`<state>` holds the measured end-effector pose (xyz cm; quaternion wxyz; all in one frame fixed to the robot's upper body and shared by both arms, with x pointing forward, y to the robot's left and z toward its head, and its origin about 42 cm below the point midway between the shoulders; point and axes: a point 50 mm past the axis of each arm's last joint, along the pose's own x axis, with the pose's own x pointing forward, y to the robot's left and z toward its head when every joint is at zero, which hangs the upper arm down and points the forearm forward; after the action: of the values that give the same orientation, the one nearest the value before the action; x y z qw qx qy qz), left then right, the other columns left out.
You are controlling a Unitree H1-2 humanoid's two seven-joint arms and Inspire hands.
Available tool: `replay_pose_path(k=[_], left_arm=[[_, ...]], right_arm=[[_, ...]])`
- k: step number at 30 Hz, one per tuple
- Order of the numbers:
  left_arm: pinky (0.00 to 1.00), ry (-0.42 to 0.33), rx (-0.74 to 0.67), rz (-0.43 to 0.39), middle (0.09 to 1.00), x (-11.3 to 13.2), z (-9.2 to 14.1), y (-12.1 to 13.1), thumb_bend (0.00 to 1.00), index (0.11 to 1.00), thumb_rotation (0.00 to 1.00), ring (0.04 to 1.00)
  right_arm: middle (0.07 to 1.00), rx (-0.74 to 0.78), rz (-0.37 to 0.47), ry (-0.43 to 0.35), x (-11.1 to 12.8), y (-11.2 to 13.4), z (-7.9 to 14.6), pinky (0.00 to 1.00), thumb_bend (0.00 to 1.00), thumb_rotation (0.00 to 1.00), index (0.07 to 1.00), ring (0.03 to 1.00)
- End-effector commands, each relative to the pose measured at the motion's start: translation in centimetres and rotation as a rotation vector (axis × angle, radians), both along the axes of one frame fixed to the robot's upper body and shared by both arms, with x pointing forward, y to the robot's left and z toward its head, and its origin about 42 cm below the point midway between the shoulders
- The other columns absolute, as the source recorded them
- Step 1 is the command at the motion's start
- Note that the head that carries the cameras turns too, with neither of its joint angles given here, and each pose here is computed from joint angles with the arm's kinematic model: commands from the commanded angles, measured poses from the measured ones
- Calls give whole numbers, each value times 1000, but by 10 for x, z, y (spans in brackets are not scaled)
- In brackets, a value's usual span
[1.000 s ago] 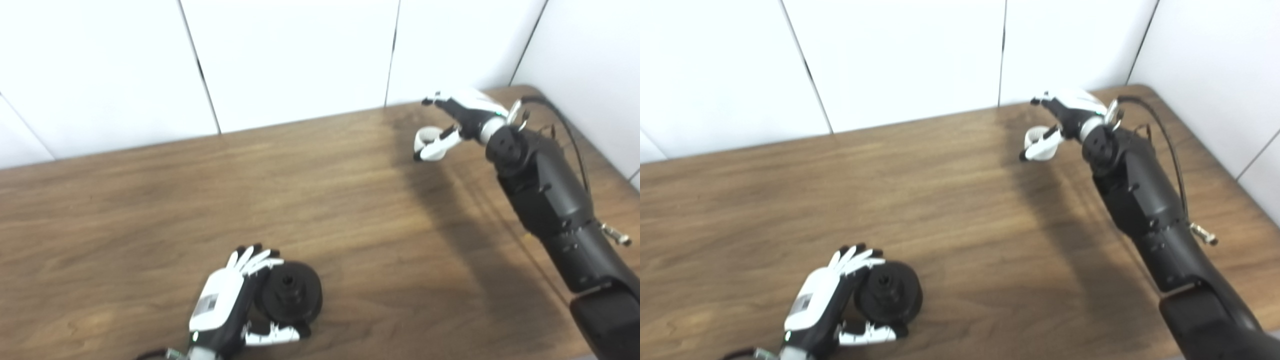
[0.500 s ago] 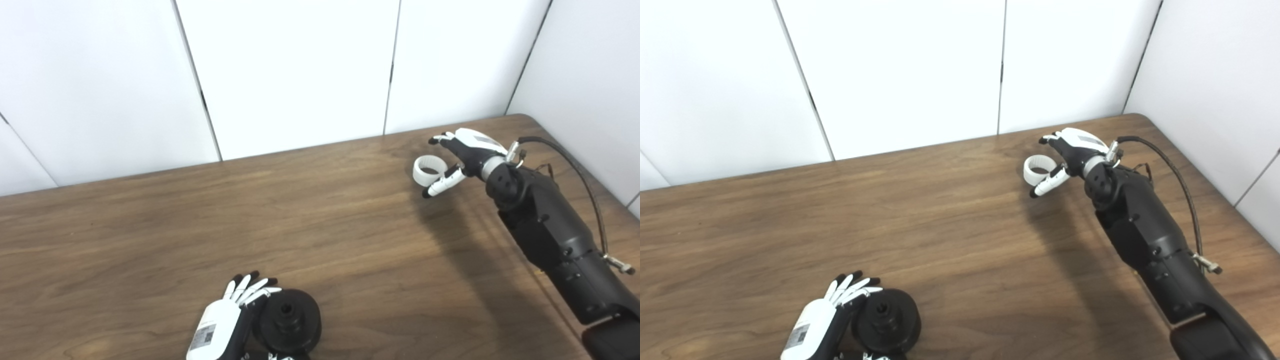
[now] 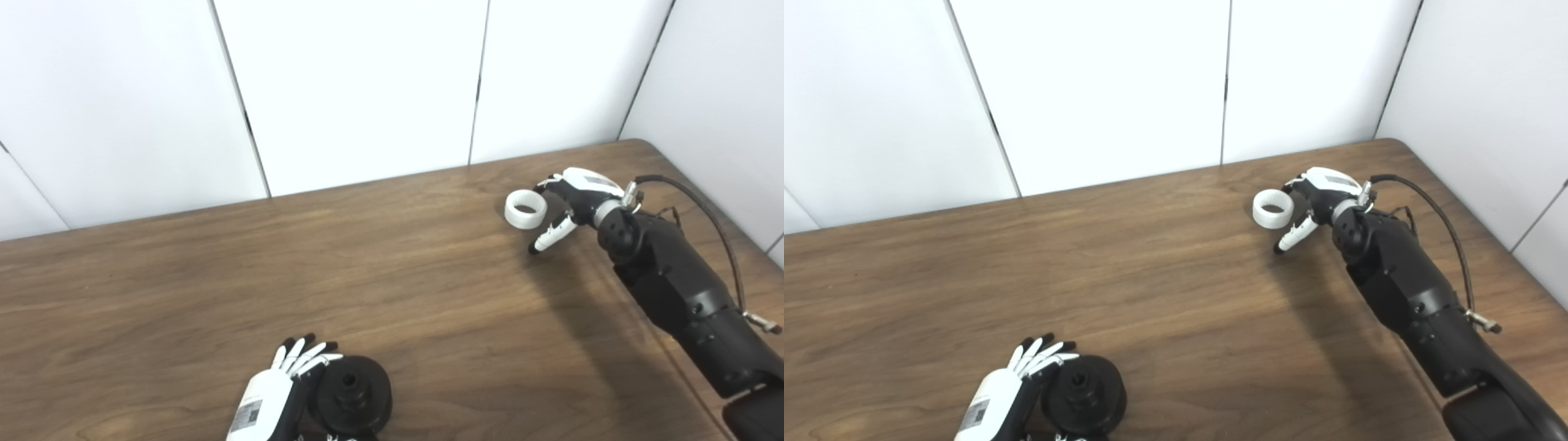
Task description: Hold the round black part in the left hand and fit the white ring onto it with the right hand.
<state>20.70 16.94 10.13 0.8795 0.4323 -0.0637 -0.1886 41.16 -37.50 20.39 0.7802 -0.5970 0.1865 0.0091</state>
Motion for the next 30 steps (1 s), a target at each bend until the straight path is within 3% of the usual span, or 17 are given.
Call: replay_pose_path(k=[1, 23, 30], left_arm=[[1000, 142, 131, 17, 874, -22, -30, 24, 522, 484, 67, 968], [1000, 138, 126, 24, 868, -26, -25, 25, 522, 483, 66, 963], [1000, 144, 140, 28, 872, -27, -24, 25, 522, 483, 68, 963]], right_arm=[[975, -34, 7, -77, 8, -6, 23, 912, 816, 228, 849, 1000], [962, -17, 61, -113, 20, 8, 28, 930, 797, 227, 833, 1000], [910, -25, 84, -168, 25, 10, 27, 901, 795, 172, 763, 949]])
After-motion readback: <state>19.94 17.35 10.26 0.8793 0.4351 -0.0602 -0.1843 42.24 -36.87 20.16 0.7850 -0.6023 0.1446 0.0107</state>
